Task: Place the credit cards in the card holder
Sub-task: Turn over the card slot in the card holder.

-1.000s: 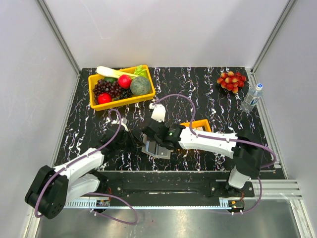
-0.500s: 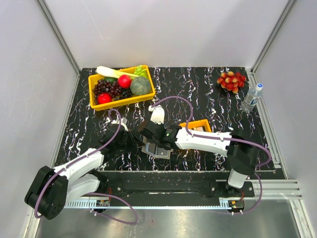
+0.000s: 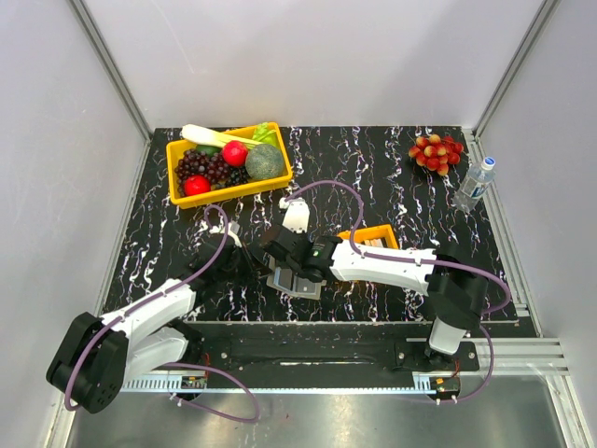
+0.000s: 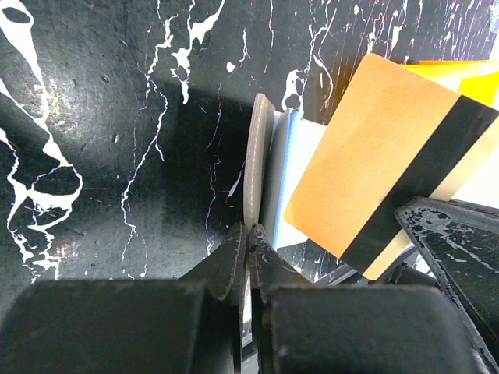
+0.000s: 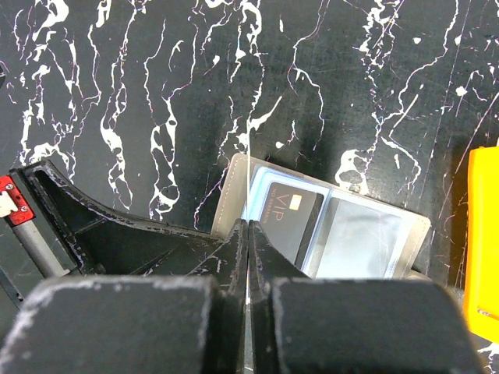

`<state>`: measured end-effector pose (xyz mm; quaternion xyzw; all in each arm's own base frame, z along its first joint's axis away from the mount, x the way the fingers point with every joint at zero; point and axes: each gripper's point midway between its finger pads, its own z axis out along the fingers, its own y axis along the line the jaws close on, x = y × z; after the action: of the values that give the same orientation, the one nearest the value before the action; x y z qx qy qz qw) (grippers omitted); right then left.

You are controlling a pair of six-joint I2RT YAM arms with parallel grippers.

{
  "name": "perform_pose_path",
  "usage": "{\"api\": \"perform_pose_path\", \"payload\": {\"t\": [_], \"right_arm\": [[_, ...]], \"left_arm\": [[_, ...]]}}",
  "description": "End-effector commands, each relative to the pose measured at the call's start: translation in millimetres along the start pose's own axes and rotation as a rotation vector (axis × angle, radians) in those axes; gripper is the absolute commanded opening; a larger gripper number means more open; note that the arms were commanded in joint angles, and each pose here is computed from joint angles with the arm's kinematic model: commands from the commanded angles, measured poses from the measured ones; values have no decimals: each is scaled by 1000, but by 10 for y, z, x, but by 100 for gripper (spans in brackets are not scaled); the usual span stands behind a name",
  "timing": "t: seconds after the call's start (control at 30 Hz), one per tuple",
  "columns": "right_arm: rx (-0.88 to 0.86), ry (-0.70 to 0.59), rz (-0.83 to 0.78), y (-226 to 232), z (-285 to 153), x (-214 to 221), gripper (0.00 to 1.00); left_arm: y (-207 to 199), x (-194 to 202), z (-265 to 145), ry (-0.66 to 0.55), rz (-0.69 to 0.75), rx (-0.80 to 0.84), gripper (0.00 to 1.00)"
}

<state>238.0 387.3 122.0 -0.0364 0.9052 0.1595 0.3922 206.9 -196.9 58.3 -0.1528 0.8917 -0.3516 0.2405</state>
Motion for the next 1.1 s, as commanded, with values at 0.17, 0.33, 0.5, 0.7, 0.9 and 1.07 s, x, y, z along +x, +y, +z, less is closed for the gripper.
{"api": "perform_pose_path", "payload": {"t": [0.17, 0.33, 0.5, 0.7, 0.9, 1.07], "right_arm": [[8, 3, -8, 23, 55, 58, 0], [16, 8, -25, 14, 73, 79, 0], [-6, -11, 2, 52, -17, -27, 0], [-46, -60, 40, 103, -162, -214, 0], [-49, -52, 43, 88, -164, -183, 0], [-46, -32, 39, 98, -105, -107, 0]], "left_arm": [[-76, -65, -3, -31, 5, 26, 0], [-72, -62, -4, -31, 7, 26, 0], [-76, -64, -6, -32, 5, 27, 0], [-61, -59, -1, -31, 7, 23, 0], [-54, -57, 1, -31, 6, 21, 0], [-70, -66, -6, -34, 5, 26, 0]]}}
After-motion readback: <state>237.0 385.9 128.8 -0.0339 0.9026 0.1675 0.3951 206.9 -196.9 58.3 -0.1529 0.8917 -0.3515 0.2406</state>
